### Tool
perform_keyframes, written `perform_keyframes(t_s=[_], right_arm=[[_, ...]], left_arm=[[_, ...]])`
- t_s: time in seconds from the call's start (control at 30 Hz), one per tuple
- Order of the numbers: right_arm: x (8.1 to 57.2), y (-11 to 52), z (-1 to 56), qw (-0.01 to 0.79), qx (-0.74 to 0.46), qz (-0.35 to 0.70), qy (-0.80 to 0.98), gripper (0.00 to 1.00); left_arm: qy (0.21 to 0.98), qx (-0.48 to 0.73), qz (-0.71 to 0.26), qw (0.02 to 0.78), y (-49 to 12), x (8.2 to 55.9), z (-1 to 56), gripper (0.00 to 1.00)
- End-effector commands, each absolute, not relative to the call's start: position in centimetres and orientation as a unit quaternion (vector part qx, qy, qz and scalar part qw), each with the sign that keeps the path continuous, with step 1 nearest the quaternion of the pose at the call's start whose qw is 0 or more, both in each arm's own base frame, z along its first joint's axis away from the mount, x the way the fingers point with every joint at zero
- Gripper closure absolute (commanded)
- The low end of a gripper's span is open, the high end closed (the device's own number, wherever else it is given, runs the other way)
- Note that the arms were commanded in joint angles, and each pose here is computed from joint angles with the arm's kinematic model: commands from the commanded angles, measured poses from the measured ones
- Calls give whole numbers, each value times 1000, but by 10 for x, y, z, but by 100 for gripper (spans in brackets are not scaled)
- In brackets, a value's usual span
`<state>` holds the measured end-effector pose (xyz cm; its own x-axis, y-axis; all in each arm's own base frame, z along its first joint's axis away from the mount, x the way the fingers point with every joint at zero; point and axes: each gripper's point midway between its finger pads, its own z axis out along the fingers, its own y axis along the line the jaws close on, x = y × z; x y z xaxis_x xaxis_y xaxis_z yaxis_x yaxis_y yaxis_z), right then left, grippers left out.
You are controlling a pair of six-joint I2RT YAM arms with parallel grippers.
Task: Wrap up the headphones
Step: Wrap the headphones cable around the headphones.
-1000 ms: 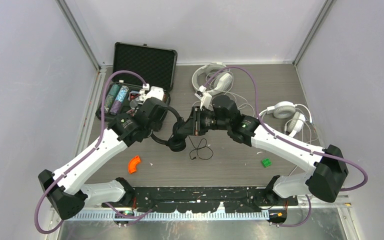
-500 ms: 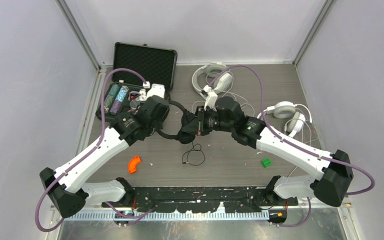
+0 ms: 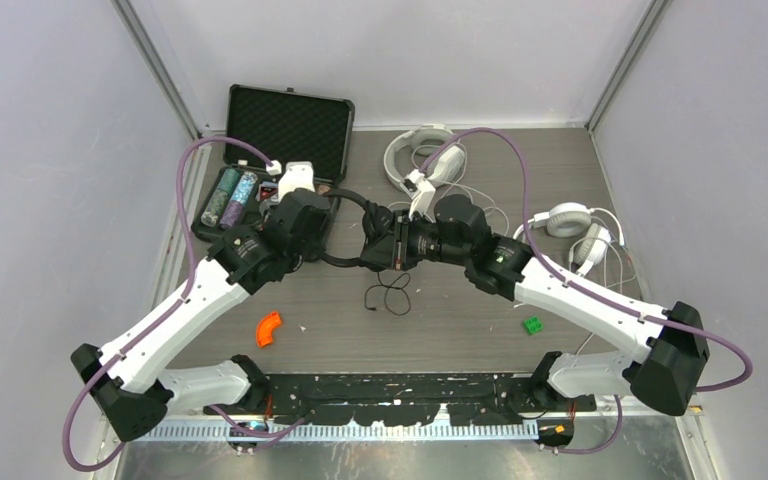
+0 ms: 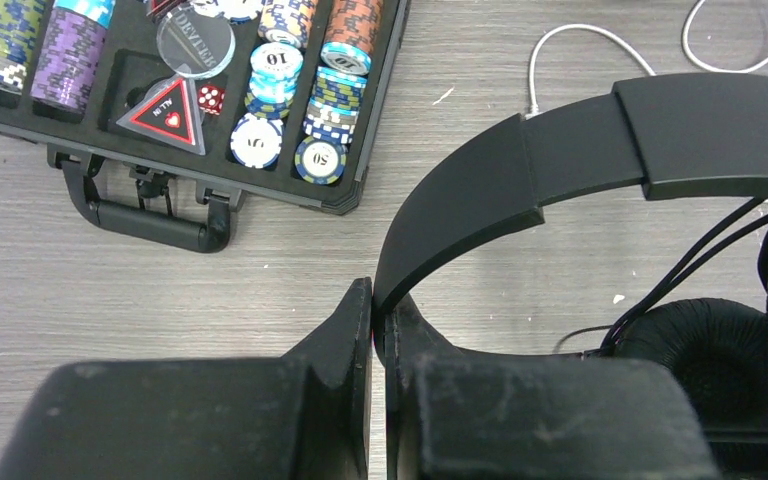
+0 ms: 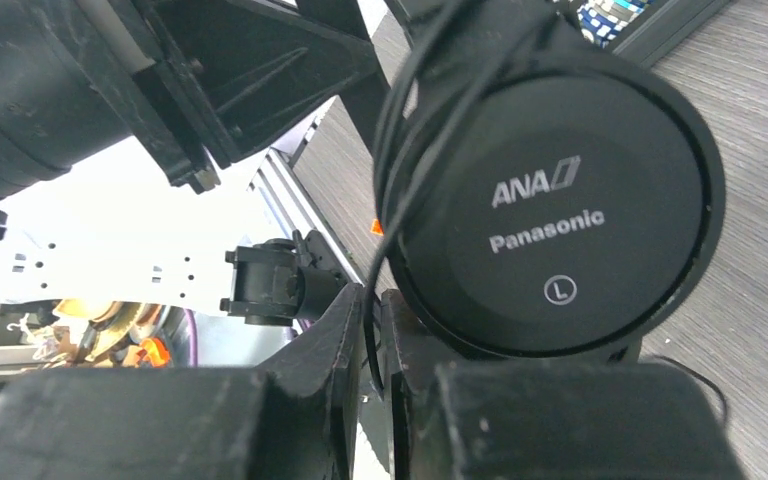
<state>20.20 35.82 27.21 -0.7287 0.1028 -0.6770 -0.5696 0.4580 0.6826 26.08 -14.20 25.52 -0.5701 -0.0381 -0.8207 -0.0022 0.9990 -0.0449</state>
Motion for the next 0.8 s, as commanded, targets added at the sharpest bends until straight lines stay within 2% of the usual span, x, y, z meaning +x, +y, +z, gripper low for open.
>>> perform_keyframes(t_s=[0.0,0.13,0.3,0.47,0.77], right_arm=[[211,356,280,383,-158,488,768,82],[214,358,272,389,-165,474,772,83],[209,364,279,402,-180,476,761,94],[202,372,293,417,-198,477,748,100],[211,371,303,438,-197,460,746,100]], left_arm=[[862,-69,-56,500,-149,273,285,100],[862,-73,-76,497,-157,275,286,100],[863,-77,-70,494,-159,278,283,100],[867,-78,-61,488,-162,283,274,100],[872,-81,-56,479,-165,285,260,100]])
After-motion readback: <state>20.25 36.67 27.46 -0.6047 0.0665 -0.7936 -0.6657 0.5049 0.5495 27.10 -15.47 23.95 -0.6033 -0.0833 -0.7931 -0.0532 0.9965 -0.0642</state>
